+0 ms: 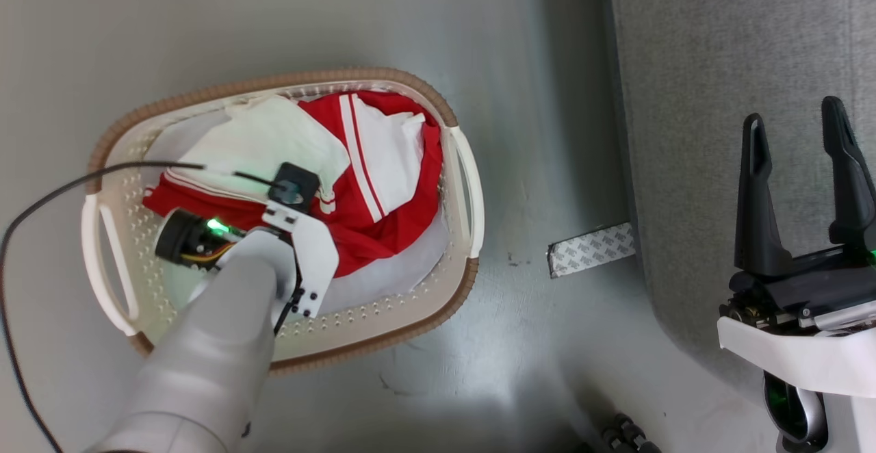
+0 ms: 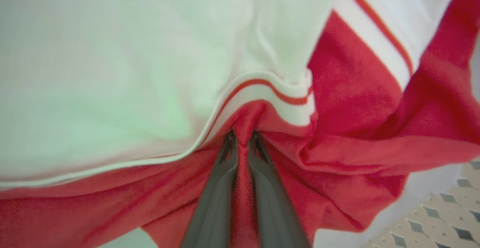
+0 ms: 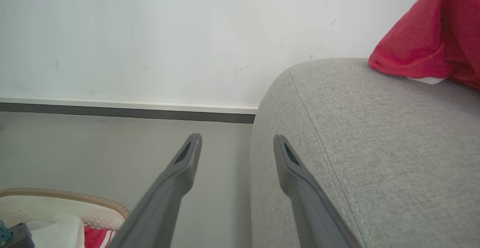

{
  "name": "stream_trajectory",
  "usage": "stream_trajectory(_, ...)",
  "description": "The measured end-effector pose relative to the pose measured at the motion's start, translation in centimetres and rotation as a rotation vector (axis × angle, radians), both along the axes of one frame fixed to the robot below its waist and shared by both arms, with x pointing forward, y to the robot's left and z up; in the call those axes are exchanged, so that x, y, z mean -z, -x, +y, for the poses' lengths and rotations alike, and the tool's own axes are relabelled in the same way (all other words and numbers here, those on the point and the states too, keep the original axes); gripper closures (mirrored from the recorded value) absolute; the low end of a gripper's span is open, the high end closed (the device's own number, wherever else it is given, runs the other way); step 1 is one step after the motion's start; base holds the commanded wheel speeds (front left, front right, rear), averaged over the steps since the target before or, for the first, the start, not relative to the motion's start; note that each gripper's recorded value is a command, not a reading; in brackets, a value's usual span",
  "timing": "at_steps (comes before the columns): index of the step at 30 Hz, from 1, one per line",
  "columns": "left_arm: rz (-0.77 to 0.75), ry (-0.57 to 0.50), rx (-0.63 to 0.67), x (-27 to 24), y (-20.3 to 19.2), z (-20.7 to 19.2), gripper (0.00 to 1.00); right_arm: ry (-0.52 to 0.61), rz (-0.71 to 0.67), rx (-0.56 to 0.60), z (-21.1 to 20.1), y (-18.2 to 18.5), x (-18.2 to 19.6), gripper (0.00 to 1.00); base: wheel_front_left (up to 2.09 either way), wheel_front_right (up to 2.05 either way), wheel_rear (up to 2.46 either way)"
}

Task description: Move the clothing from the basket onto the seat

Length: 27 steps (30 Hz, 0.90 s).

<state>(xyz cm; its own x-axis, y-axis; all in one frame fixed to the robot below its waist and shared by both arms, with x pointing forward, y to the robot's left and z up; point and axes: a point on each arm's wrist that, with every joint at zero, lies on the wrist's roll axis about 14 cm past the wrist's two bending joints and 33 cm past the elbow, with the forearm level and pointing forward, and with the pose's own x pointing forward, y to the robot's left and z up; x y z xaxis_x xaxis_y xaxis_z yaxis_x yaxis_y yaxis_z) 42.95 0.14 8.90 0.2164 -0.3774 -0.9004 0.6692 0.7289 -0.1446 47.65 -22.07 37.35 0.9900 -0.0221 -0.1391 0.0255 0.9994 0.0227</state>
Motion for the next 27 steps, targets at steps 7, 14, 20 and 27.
stream_trajectory(7,-0.082,0.154,-0.176,-4.0,-0.7,-0.8,1.00,-0.024,-0.040,0.013,-0.2,0.2,-2.2,0.00,0.00,0.00,0.00)
stream_trajectory(14,-0.196,0.247,-0.307,-10.3,-1.1,1.2,1.00,-0.071,-0.097,-0.004,1.1,1.4,-5.6,0.00,0.00,0.00,0.00)
stream_trajectory(20,-0.306,0.332,-0.378,-16.9,-0.3,2.1,1.00,-0.107,-0.129,-0.011,2.0,4.3,-8.3,0.00,0.00,0.00,0.00)
stream_trajectory(27,-0.512,0.448,-0.382,-26.7,-1.1,1.8,1.00,-0.115,-0.186,-0.027,2.7,7.7,-11.4,0.00,0.00,0.00,0.00)
